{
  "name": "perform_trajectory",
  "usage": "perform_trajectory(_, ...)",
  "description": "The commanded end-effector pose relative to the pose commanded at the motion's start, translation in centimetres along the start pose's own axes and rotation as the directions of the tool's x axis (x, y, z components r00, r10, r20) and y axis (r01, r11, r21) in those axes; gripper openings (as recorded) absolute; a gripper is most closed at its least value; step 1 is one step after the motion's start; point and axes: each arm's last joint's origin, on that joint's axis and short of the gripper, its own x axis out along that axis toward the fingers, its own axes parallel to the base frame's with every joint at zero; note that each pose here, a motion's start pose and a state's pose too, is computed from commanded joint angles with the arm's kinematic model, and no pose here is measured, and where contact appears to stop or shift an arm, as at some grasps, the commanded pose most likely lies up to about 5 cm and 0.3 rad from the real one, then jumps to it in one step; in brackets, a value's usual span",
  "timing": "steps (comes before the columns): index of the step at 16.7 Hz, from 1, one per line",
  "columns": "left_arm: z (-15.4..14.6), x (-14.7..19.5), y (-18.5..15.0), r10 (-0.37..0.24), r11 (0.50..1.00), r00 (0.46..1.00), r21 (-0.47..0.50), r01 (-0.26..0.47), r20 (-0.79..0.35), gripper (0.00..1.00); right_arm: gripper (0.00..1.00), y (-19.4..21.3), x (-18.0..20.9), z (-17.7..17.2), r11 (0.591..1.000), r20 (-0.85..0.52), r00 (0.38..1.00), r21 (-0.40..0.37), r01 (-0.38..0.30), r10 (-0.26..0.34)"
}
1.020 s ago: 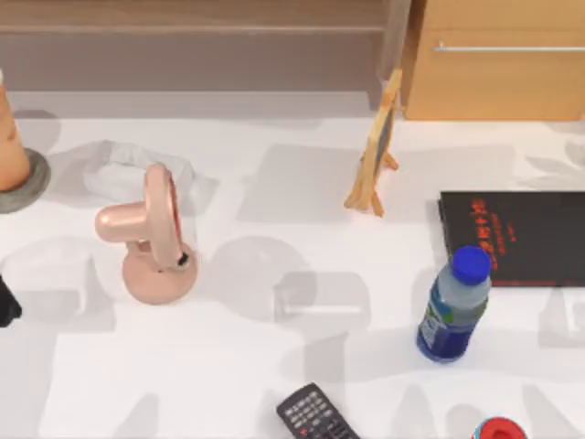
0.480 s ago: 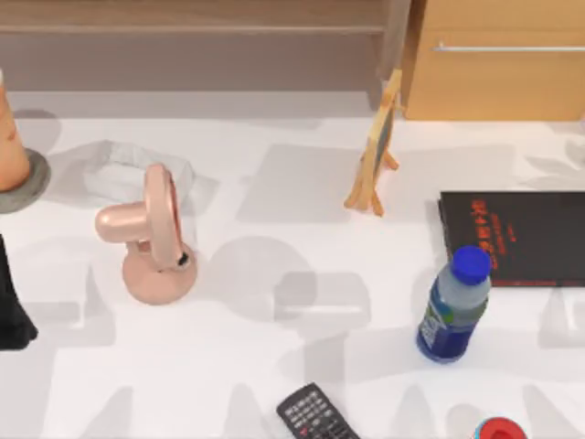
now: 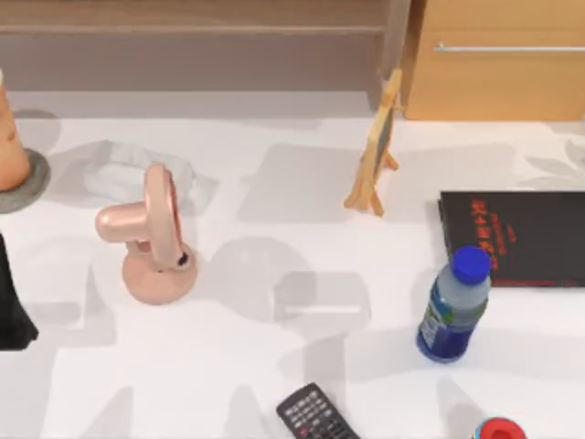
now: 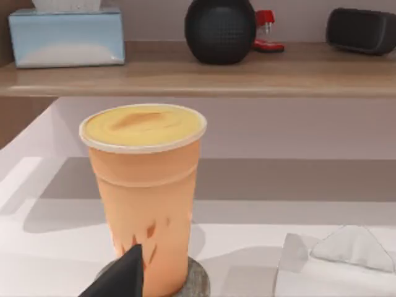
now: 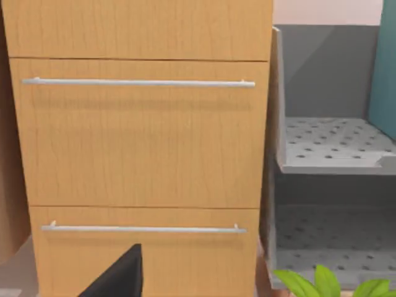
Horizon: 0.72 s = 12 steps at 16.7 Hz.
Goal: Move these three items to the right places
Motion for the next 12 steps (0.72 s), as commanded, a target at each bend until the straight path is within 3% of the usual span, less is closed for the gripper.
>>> perform_trajectory(6,0.0,0.0,0.0,0.0,1.0,1.0,0.0,0.0,0.0,1.0,1.0,-3.7,10.3,6.9,1.0,-0.016,1.0,-0.014,0.005,-0.005)
perform_trajectory(9,0.0,0.0,0.0,0.0,1.0,1.0,0.0,0.0,0.0,1.0,1.0,-7.3,17.2,7.2,1.0,-0.033,0.999,-0.016,0.004,-0.005)
perform_trajectory(12,0.0,0.0,0.0,0.0,1.0,1.0,0.0,0.0,0.0,1.0,1.0,-11.6,23.4,5.0,1.0,-0.049,0.999,-0.012,0.003,-0.004)
